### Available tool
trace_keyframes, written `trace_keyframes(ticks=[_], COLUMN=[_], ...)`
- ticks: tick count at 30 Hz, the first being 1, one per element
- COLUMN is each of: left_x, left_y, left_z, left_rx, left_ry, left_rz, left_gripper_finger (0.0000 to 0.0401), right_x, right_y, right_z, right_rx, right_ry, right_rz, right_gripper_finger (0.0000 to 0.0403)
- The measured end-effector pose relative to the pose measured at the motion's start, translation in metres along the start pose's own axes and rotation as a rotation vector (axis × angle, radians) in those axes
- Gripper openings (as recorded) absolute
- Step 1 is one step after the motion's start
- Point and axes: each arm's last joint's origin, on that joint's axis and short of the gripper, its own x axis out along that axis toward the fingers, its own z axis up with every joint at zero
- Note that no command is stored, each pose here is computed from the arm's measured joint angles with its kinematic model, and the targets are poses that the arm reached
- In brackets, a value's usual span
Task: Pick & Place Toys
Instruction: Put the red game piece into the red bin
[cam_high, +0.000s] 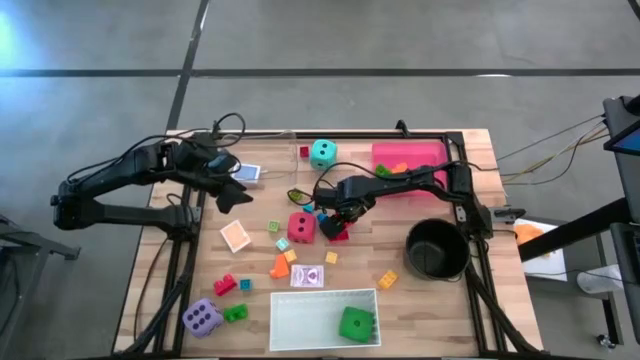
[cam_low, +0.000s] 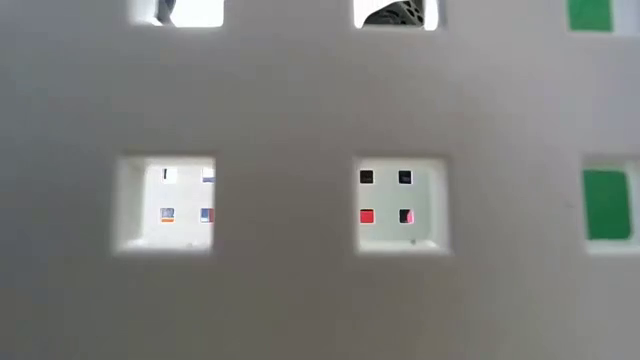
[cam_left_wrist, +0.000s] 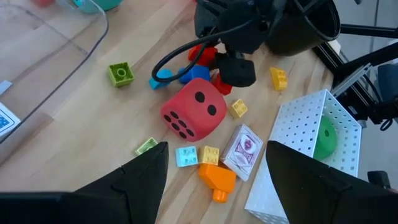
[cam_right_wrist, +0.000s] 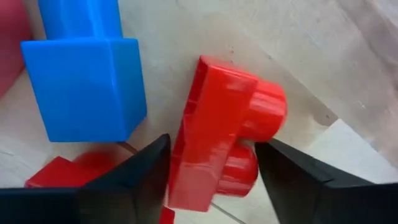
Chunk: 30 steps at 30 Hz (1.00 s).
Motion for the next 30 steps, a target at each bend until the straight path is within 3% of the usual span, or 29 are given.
trace_keyframes(ticks=[4, 13, 18, 20, 25, 30], left_x=[0.000, 0.000, 0.000, 0.000, 0.000, -0.001], left_y=[0.000, 0.000, 0.000, 0.000, -0.004, -0.009], left_z=[0.000, 0.000, 0.000, 0.001, 0.007, 0.012], left_rx=[0.000, -0.003, -0.003, -0.003, 0.015, 0.035], left_ry=[-0.001, -0.001, -0.002, -0.005, -0.062, -0.106], left_rz=[-0.001, -0.001, -0.001, -0.003, -0.050, -0.114], left_gripper_finger=[0.0274, 0.0274, 0.0274, 0.0274, 0.0274, 0.0274], right_x=[-0.001, -0.011, -0.047, -0.065, -0.115, -0.140], right_y=[0.000, -0.001, -0.004, -0.006, -0.013, -0.019], right_z=[0.000, -0.001, -0.005, -0.007, -0.015, -0.020], right_rx=[-0.002, -0.021, -0.029, -0.033, -0.036, -0.024], right_ry=[-0.004, -0.020, -0.077, -0.111, -0.221, -0.300], right_rz=[-0.003, 0.016, 0.084, 0.121, 0.243, 0.286], right_gripper_finger=[0.0153, 0.0150, 0.0137, 0.0095, 0.0064, 0.0012])
